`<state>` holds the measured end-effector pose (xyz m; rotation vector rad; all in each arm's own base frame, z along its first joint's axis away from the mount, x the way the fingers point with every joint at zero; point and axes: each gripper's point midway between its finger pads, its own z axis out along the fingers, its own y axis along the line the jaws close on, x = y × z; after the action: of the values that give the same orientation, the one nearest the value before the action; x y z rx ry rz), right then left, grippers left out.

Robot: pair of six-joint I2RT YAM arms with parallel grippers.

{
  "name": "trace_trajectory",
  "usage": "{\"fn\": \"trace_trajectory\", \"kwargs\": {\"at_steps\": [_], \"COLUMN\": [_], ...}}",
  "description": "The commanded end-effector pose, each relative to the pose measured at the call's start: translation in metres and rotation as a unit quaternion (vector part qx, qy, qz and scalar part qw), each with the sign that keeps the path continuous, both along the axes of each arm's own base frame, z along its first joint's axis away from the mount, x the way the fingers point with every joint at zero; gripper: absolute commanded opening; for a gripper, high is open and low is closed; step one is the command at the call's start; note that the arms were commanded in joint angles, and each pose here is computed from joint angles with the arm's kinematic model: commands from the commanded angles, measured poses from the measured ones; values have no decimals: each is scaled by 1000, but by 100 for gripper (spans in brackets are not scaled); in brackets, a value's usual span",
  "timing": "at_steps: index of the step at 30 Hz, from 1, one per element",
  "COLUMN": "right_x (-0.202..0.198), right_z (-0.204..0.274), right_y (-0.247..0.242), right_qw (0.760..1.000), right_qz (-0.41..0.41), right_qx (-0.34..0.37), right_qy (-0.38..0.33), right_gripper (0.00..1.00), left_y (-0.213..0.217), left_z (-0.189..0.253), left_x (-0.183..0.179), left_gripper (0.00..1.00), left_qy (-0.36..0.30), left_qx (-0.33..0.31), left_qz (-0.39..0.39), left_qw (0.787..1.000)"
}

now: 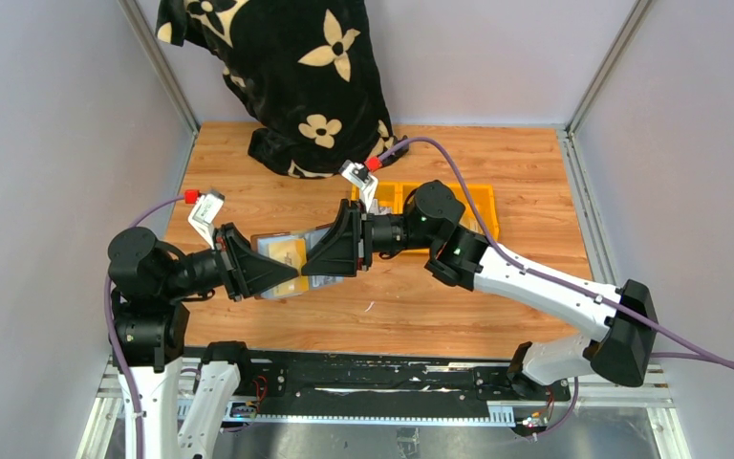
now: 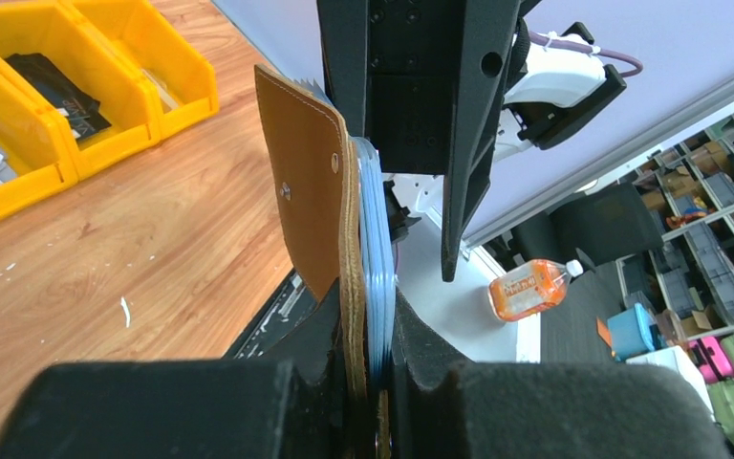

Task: Take the credit cards out of the card holder
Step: Remove the credit card from the card holder.

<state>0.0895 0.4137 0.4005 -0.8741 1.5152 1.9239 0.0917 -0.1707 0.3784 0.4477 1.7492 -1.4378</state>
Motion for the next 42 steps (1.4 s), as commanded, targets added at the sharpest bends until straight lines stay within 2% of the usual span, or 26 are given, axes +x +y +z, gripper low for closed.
{"fn": "trace_trajectory", "kwargs": {"at_steps": [1, 5, 11, 12, 15, 21, 31, 37, 41, 42], "right_x": [11, 9, 5, 6, 10, 14, 11, 7, 8, 8], "right_z": [6, 8, 5, 1, -4, -11, -23, -23, -17, -13], "right_y": [9, 9, 7, 5, 1, -6, -15, -16, -14, -13], "right_qw": [1000, 1000, 1000, 1000, 1000, 1000, 999, 1000, 1000, 1000], "right_qz": [-8, 0, 8, 2, -7, -20, -30, -20, -17, -16], "right_qx": [8, 13, 13, 9, 4, -5, -18, -17, -2, 7], "right_qy": [0, 1, 4, 7, 11, 13, 12, 12, 21, 24], "right_gripper": [36, 19, 0, 0, 0, 0, 0, 0, 24, 33], "left_y": [-3, -3, -3, -3, -3, -4, -4, -4, -3, -3], "left_z": [6, 2, -4, -4, -2, 2, 7, 7, 7, 7], "left_x": [-18, -17, -14, -15, -17, -21, -20, -18, -17, -16], "left_gripper": [15, 18, 26, 29, 29, 23, 22, 14, 8, 7], "left_qy": [-18, -15, -10, -2, -1, -4, -5, -3, -6, -6], "left_qx": [-3, -2, -2, -3, -5, -6, -6, -6, -6, -6], "left_qz": [-34, -35, -37, -43, -49, -53, -51, -47, -41, -39], "left_qw": [999, 999, 999, 999, 999, 999, 999, 999, 999, 999]}}
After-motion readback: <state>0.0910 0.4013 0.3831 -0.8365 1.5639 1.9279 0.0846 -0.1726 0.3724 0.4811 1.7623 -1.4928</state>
